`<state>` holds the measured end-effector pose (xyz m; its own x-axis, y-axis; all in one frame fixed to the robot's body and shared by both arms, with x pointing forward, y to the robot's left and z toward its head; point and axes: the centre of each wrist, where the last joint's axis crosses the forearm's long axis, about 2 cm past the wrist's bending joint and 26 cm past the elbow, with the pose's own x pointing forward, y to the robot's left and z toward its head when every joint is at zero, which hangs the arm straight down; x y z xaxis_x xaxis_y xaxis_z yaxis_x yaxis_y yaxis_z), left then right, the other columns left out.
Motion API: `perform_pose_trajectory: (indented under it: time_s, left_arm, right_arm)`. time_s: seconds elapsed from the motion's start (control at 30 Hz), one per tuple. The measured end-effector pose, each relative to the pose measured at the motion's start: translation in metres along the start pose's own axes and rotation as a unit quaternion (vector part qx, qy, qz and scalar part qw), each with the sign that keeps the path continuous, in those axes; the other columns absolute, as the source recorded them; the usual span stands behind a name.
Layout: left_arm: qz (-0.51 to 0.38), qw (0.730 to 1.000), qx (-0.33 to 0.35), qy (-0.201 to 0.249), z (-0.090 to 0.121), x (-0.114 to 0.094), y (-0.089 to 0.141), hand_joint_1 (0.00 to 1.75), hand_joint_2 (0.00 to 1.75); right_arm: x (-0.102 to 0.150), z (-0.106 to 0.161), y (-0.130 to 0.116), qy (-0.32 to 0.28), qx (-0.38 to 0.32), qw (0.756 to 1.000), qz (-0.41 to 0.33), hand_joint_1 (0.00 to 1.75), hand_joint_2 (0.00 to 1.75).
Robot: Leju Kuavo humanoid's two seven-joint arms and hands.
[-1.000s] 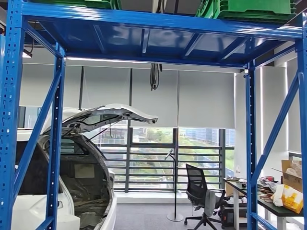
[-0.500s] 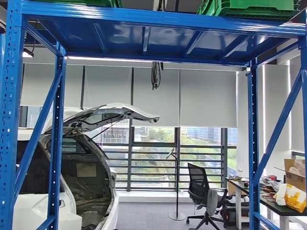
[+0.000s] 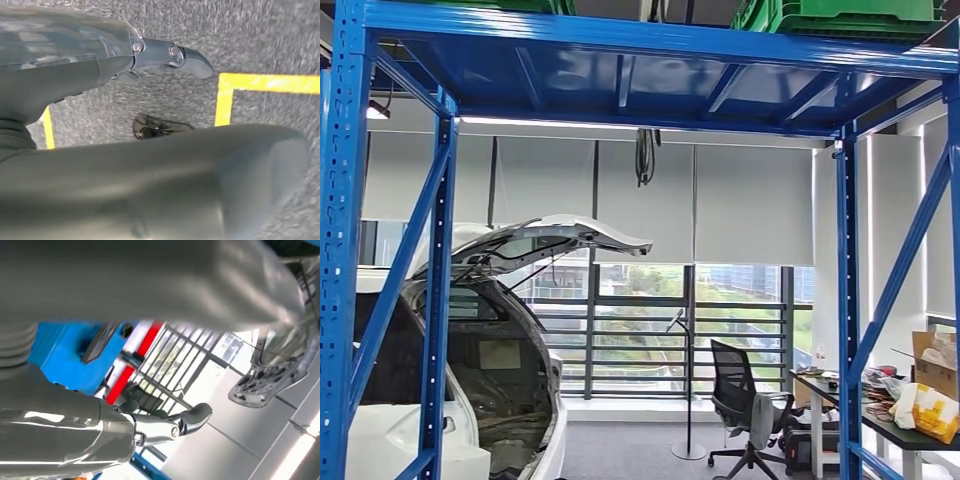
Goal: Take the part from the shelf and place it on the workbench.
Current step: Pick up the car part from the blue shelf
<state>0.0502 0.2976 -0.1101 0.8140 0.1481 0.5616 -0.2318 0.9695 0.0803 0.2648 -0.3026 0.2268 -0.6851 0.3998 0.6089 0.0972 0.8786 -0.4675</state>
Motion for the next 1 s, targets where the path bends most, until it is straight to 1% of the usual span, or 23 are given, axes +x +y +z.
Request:
perform_pose_trajectory:
  time_s: [0.2,0.33,0.67,0.77,1.0]
  left_arm:
    - [-0.006,1.000,-0.008,0.000,-0.001,0.003,-0.006,0.00,0.00]
    - [-0.002,1.000,-0.008,0.004,0.000,0.002,-0.006,0.00,0.00]
    - [0.004,1.000,-0.005,0.007,0.001,0.000,-0.006,0.00,0.00]
    - [0.018,1.000,0.001,0.008,0.001,-0.001,-0.005,0.00,0.00]
    - [0.039,0.999,0.007,0.006,0.003,-0.005,-0.002,0.00,0.00]
  right_arm:
    - [-0.003,0.011,-0.010,0.004,0.009,0.999,0.030,0.00,1.75]
    - [0.003,0.012,-0.010,0.001,0.007,0.999,0.052,0.00,1.75]
    - [0.012,0.013,-0.008,-0.007,0.003,0.999,0.053,0.00,1.75]
    - [0.015,0.011,-0.005,-0.011,0.001,0.998,0.054,0.00,1.75]
    - [0.033,0.002,0.010,-0.027,-0.012,0.998,0.053,0.00,1.75]
